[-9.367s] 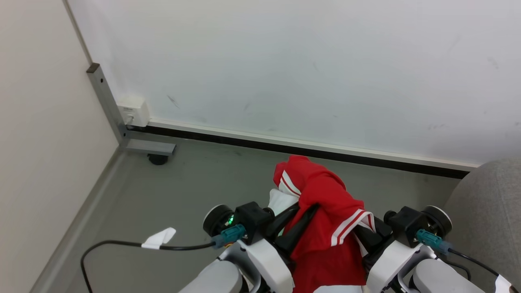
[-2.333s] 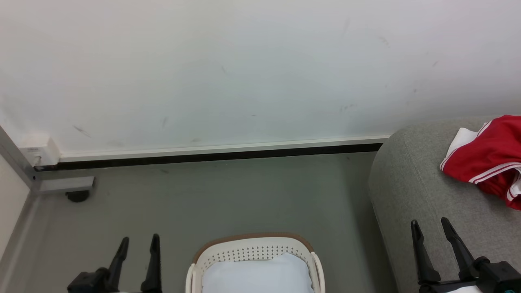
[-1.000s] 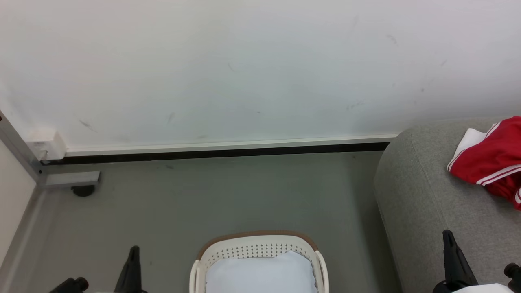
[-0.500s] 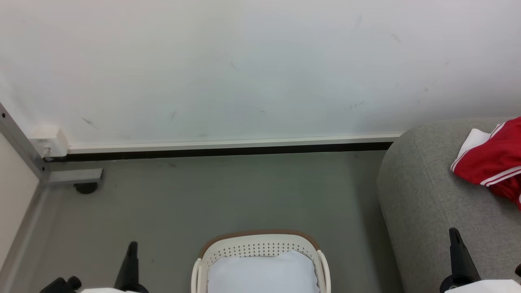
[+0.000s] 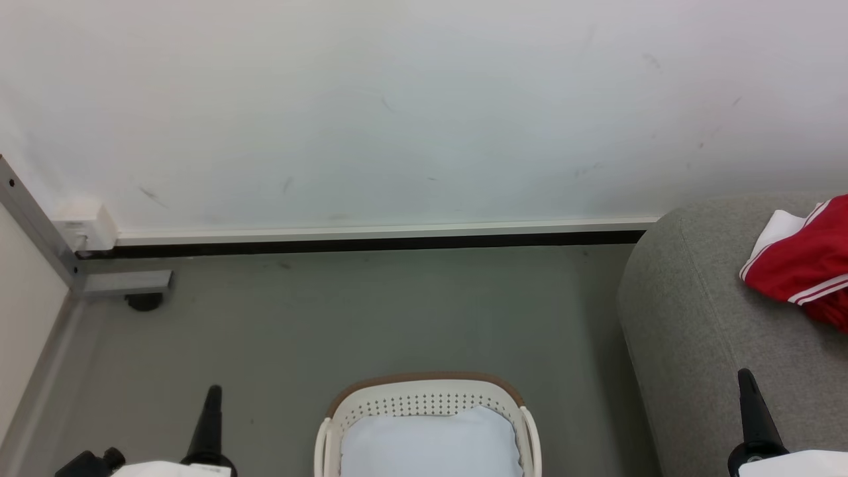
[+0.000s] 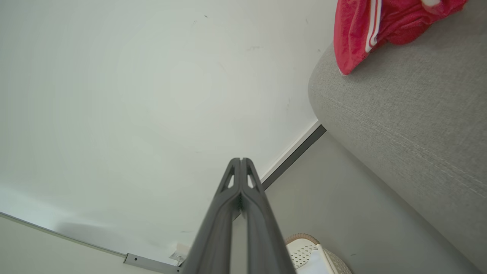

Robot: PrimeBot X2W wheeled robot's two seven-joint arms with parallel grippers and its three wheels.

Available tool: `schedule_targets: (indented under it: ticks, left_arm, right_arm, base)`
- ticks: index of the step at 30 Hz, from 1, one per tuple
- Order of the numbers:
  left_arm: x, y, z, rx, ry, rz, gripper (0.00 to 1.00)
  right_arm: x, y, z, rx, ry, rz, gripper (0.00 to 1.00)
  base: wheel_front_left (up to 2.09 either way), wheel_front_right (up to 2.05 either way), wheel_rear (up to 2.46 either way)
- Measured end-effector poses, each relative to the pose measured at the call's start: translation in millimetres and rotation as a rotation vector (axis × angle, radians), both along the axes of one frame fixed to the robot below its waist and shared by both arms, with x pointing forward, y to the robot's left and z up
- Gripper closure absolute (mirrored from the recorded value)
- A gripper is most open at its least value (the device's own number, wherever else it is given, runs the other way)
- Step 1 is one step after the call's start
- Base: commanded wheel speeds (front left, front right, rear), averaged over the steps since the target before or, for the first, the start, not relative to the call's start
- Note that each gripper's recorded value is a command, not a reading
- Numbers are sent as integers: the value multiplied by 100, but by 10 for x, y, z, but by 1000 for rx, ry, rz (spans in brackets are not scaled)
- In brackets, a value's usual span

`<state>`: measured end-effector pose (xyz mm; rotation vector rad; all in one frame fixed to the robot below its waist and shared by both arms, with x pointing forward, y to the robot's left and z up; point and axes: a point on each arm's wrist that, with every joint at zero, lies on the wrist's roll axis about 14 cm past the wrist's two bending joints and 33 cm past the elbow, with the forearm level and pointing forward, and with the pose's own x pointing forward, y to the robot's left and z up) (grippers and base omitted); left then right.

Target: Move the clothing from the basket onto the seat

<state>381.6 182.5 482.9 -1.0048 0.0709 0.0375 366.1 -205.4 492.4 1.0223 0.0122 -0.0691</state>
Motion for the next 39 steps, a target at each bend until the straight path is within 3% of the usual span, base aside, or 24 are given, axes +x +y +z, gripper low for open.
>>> schedule_targets:
  ticks: [39]
  left_arm:
    - [42,89,109,-364,-24,22,100]
  right_arm:
    - [130,22,59,347,-20,17,100]
  base:
    - [0,0,0]
